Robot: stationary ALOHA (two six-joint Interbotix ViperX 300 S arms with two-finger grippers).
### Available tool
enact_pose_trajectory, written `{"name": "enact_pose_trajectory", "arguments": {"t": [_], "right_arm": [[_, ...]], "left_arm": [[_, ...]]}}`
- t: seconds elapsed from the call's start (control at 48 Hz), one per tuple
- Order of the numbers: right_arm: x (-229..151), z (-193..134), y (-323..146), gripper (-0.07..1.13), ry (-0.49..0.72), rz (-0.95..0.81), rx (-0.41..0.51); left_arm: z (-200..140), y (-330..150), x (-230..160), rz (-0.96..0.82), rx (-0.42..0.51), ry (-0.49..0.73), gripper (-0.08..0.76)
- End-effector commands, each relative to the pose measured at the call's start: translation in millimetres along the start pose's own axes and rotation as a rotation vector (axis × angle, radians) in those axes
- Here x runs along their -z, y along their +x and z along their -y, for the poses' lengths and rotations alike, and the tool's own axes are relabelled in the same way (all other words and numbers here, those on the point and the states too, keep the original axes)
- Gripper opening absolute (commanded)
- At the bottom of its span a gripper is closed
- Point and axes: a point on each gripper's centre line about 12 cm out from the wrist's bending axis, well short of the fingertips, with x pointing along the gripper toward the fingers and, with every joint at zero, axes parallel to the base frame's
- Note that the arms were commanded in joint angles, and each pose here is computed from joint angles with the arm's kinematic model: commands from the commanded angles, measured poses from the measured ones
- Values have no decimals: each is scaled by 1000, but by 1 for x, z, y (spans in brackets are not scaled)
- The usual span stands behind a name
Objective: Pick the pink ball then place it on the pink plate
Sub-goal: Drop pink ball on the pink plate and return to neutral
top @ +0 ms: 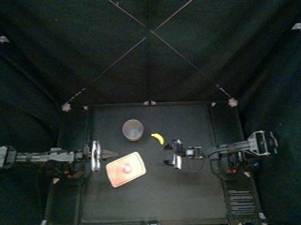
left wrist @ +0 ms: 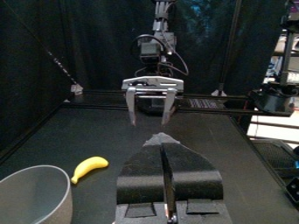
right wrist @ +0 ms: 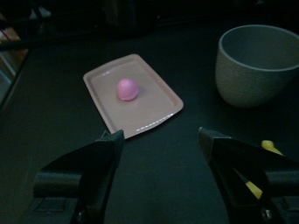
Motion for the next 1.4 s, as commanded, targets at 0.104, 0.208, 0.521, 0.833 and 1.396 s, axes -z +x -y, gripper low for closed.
{"name": "enact_pose_trajectory", "arguments": {"t": [0.104,0.208,0.521,0.833,1.396], "right_arm": [[-4,6,-51,988,21,88,20],[1,7,-70,988,24,108,20],[4,6,-101,988,24,160,15],[8,8,-102,988,51,129,25],[12,9,-101,988,69,90,34]], "left_arm": [[-1,2,-4,15,-4,0,8],[-1,1,-2,9,-5,-1,8],[-1,0,0,6,-5,-3,7],[-1,1,0,5,-8,-7,8],[-2,0,2,0,-12,-14,8]]}}
